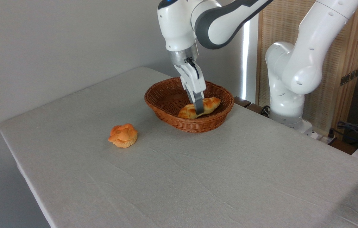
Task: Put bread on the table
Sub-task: 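Lift the braided roll up out of the basket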
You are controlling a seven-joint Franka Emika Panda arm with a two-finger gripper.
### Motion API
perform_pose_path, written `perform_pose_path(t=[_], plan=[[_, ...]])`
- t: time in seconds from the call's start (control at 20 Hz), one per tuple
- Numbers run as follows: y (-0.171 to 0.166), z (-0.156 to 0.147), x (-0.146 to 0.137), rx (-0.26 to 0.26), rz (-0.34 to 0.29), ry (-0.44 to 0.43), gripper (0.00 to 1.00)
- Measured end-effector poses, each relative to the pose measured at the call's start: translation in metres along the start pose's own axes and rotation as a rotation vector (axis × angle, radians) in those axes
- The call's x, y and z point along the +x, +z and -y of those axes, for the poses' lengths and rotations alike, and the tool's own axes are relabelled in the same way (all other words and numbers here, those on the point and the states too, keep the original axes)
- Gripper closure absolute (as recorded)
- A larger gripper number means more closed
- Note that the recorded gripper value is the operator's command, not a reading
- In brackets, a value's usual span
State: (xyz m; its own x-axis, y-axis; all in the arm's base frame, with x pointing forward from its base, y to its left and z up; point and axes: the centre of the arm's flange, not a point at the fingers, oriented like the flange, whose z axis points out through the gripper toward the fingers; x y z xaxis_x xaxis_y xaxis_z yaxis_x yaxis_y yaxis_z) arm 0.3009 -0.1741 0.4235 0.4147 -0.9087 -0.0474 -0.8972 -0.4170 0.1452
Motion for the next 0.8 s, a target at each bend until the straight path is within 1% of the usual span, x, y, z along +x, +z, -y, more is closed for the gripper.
perform_pose_path(t=[0.15,0.25,0.3,0.6,0.65,0.8], plan=[[-0.028,0.004,0.008,0.03,-0.049,0.0,0.85],[-0.048,0.006,0.014,0.043,-0.086,-0.021,0.82],[-0.055,0.007,0.016,0.047,-0.1,-0.029,0.82],[-0.091,0.016,0.025,0.063,-0.169,-0.097,0.83],[-0.098,0.021,0.024,0.062,-0.182,-0.11,0.83],[-0.114,0.031,0.015,0.042,-0.186,-0.134,0.83]])
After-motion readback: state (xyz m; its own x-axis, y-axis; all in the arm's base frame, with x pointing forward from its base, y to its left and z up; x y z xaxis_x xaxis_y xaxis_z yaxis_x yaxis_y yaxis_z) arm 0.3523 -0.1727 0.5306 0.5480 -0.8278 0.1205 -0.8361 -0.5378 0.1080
